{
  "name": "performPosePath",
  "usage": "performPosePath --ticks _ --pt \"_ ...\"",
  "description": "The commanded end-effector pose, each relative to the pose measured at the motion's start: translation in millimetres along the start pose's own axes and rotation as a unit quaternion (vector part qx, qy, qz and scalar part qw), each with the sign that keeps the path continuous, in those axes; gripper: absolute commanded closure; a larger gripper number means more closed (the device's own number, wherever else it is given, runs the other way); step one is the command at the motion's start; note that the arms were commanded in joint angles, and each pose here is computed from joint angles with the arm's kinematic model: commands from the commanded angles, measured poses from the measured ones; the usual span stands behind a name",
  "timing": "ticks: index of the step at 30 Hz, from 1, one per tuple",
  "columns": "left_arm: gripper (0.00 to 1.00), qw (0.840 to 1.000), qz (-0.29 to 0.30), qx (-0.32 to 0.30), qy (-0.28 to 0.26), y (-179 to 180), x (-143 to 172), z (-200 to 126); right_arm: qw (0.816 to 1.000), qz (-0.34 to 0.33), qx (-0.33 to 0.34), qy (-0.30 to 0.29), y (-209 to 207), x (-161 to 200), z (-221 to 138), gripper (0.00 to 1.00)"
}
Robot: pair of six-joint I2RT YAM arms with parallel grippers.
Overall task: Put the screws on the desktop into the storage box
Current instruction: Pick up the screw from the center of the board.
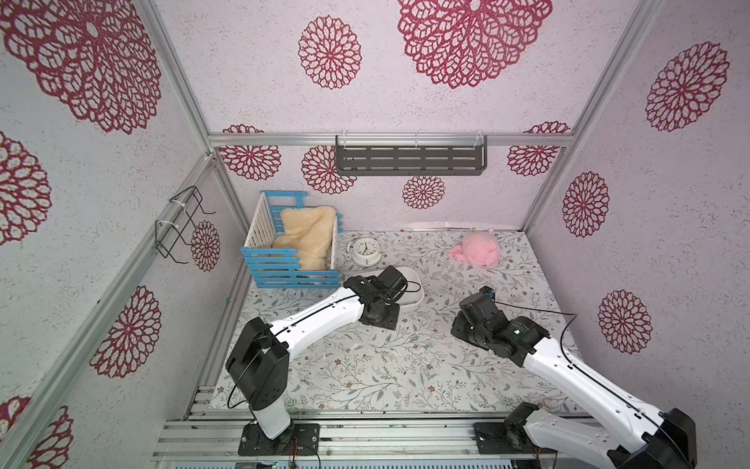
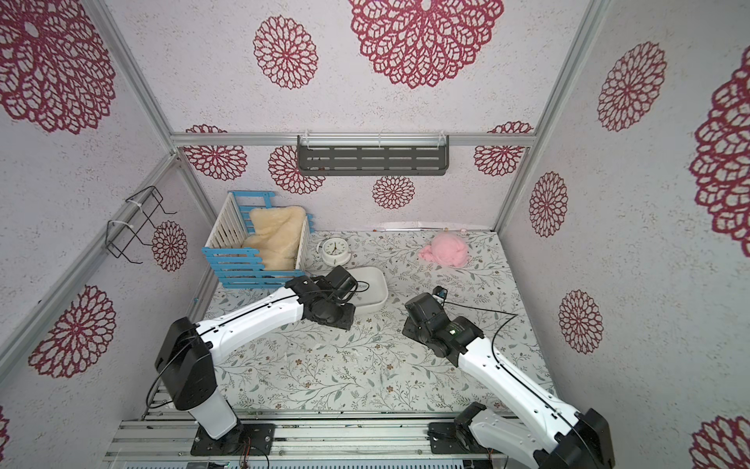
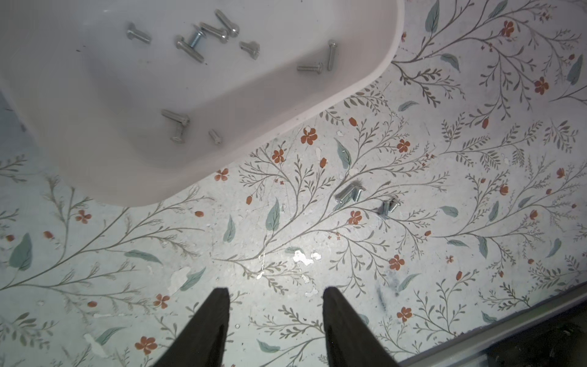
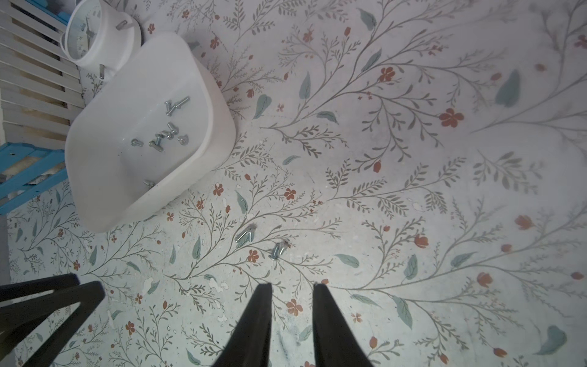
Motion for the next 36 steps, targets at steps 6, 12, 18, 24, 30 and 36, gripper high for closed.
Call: performPosePath --ticks 6,12,18,24,30,36 --pt "0.49 0.996 0.074 0.029 0.035 -47 3 36 0.998 0.041 0.028 -0.039 -34 -6 -27 0.73" --pt "0.49 0.992 0.103 0.017 0.067 -51 11 67 0.998 0.045 0.031 -0.043 -41 -5 -32 0.72" --pt "0.5 0.99 0.112 0.021 0.084 -54 14 79 0.997 0.046 0.033 -0.043 -42 -7 -32 0.72" --pt "0.5 0.989 0.118 0.025 0.091 -58 15 85 0.998 0.044 0.032 -0.04 -41 -7 -29 0.72" --pt "0.5 0.987 0.124 0.029 0.1 -61 18 91 0.998 0.044 0.027 -0.041 -39 -9 -28 0.72" --pt "0.51 0.986 0.129 0.026 0.105 -62 19 98 0.998 0.043 0.026 -0.038 -38 -10 -26 0.72"
Point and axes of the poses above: each gripper's point midway between its finger pads, its own z axis out along the fingers, its own y axis along the line the jaws close on, x = y × z, the point moved 7 cm from there along -z, back along the fingers, and after that the axes turned 7 degrees about -z, right-handed, at the moved point
